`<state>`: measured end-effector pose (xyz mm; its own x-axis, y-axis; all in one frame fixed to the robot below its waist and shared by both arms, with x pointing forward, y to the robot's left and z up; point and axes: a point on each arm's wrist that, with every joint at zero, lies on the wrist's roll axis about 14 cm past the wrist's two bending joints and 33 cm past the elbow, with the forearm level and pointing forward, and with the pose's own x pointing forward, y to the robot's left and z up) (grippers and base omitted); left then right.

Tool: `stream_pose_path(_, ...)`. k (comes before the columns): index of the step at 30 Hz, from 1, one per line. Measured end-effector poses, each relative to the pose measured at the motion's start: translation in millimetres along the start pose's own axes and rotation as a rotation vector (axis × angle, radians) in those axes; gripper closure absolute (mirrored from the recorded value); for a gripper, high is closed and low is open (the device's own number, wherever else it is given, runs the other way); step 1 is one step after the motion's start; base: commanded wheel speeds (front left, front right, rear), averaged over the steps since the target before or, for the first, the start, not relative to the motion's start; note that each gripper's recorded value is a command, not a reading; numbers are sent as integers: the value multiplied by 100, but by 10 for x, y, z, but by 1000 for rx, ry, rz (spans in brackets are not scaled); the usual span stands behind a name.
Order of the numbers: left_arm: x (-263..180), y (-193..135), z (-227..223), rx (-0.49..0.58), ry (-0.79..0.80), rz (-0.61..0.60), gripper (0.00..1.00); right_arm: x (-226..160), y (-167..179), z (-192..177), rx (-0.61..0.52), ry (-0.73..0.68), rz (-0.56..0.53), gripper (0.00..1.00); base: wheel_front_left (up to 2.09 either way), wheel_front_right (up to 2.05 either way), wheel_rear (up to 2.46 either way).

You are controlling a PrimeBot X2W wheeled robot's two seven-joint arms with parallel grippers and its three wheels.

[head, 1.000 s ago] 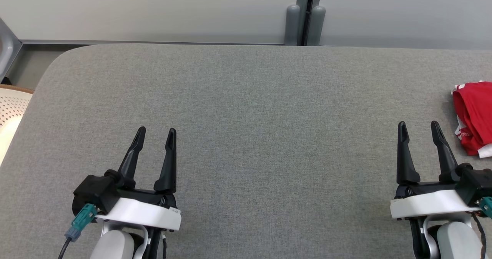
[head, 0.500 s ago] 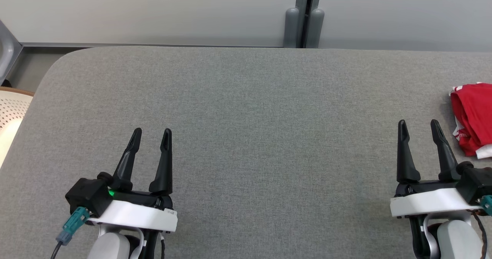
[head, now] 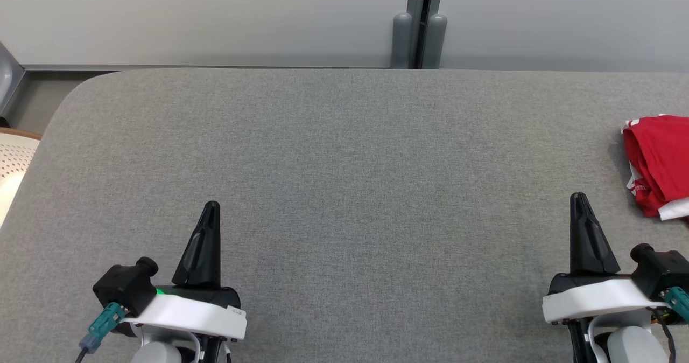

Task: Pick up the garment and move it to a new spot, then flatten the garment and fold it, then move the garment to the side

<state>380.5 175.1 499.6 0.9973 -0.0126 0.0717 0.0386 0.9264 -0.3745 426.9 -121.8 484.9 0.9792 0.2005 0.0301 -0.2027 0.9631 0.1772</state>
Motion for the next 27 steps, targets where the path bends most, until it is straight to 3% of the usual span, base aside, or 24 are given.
stream_pose_path(27,-20,200,-50,-384,39,100,100,-118,-276,9,448,17,-137,100,0,0,0)
